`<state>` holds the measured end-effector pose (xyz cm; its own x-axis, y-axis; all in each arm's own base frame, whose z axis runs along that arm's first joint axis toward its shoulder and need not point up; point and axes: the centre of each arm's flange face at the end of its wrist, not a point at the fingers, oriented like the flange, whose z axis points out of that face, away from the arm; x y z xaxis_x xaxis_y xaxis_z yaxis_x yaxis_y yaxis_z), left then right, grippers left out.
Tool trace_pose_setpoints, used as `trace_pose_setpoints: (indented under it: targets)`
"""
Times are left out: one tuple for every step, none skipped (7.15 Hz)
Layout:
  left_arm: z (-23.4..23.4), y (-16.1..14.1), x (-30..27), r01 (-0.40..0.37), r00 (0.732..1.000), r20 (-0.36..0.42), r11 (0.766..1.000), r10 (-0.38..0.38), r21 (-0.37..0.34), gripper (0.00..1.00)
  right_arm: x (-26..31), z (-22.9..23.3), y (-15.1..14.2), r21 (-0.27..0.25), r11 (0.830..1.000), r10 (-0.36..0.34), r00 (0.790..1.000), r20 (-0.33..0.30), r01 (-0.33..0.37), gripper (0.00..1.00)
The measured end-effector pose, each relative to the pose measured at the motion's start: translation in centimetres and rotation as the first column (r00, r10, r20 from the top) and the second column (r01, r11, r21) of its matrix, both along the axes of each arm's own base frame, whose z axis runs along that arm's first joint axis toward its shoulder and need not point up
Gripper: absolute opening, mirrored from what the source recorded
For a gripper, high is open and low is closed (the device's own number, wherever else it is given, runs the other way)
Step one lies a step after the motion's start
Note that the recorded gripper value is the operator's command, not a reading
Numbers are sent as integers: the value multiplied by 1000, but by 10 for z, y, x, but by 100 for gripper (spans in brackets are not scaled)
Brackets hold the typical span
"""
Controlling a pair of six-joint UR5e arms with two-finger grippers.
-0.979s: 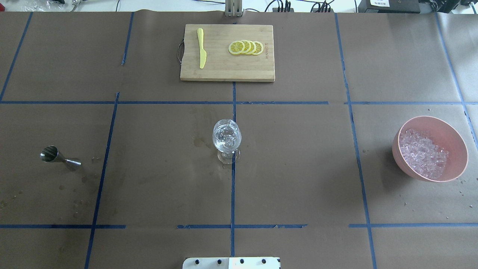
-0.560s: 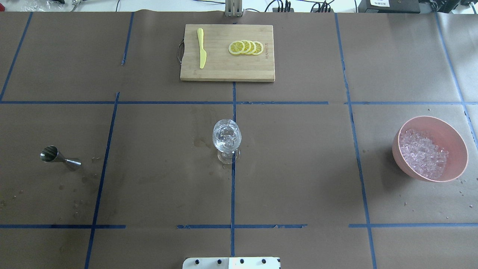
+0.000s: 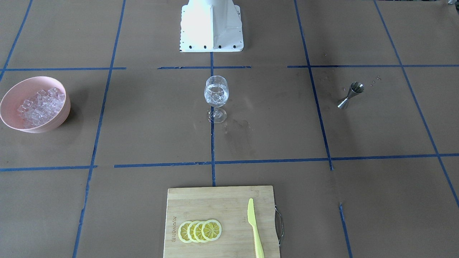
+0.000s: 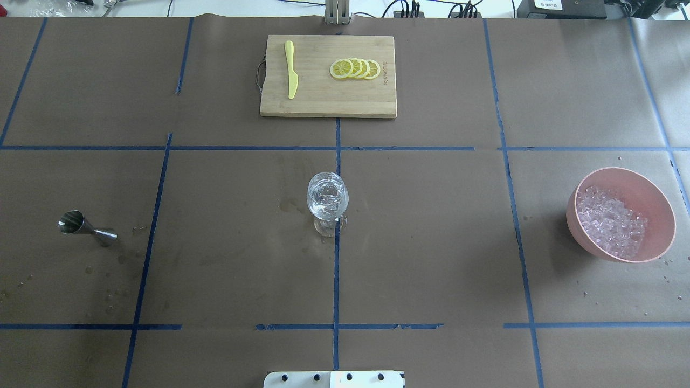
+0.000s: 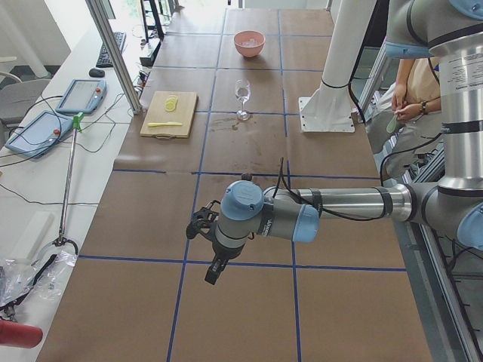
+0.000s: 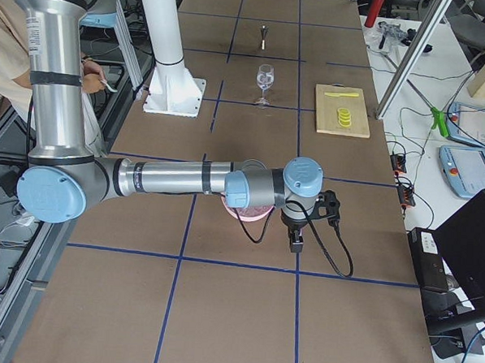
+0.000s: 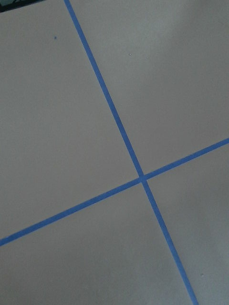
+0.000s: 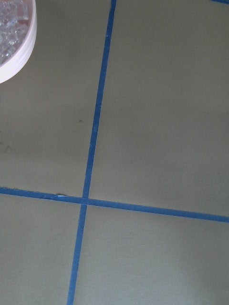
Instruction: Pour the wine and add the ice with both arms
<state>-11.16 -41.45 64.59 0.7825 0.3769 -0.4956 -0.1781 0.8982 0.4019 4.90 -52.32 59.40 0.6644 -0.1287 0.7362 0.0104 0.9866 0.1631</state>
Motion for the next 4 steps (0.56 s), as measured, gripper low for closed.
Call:
trace_pose_setpoints:
  targets:
    - [-1,-1,-1,0,1000,14,1000,0,-10,100,0,-1,1,1,1000,1,1000,0,-1,100]
    - [-3,0,-1,-1,1000,15,999,1,-47,100,0,1,2,0,1000,1,1000,-1,-1,100]
    - [-5,0,-1,-2,1000,11,995,3,-95,100,0,4,5,-5,1000,1,1000,-1,-1,100]
    - [-9,-3,-1,-4,1000,0,992,4,-123,100,0,6,8,-9,1000,0,1000,-2,0,100]
